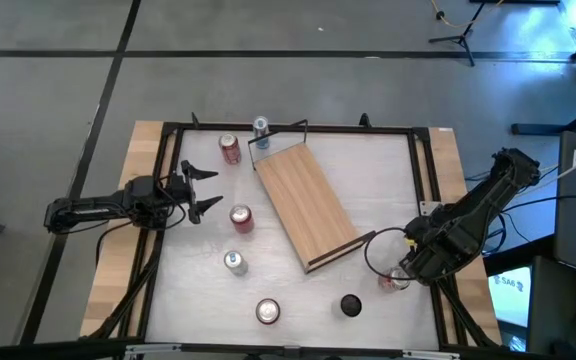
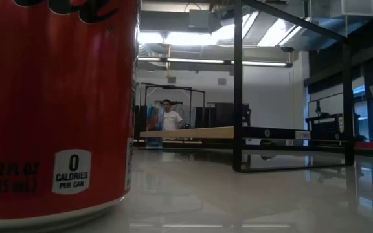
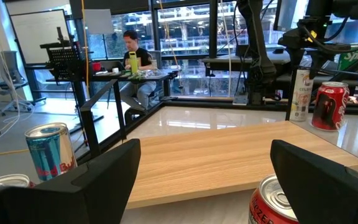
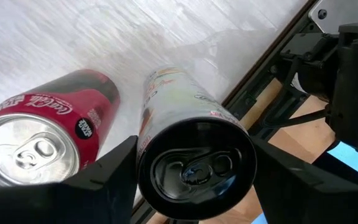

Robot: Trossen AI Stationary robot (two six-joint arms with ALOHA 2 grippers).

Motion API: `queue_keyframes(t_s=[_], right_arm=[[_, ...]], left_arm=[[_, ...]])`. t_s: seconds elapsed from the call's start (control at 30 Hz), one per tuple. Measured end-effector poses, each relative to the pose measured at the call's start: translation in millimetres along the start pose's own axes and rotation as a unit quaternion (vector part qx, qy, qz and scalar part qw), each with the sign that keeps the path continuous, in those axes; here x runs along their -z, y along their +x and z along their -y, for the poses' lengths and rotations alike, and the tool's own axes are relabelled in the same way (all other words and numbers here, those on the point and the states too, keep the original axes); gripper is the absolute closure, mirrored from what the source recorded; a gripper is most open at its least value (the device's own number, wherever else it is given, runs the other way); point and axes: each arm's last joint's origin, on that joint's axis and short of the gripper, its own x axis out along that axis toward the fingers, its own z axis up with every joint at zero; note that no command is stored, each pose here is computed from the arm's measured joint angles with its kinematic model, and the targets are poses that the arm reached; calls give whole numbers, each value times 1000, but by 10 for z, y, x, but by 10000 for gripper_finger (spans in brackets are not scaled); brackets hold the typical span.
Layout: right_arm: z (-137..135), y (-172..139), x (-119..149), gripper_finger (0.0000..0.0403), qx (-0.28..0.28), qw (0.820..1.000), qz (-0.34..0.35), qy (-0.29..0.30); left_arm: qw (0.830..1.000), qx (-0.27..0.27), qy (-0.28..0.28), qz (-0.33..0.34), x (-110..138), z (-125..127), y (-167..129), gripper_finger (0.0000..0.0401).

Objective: Place canned beverage on shelf
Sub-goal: Put the top white yellow soda can on the shelf

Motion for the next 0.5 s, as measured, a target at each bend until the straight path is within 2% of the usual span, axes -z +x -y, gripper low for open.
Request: queue_keyframes(t_s=[0.2, 0.5], right_arm=[[-1, 1, 0, 138, 0, 1000, 0, -4], [17, -8, -2, 150, -3, 1000, -1, -15]], left_arm=[[1000, 0, 0, 0, 0, 0, 0, 51], [1000, 0, 0, 0, 0, 0, 0, 51]])
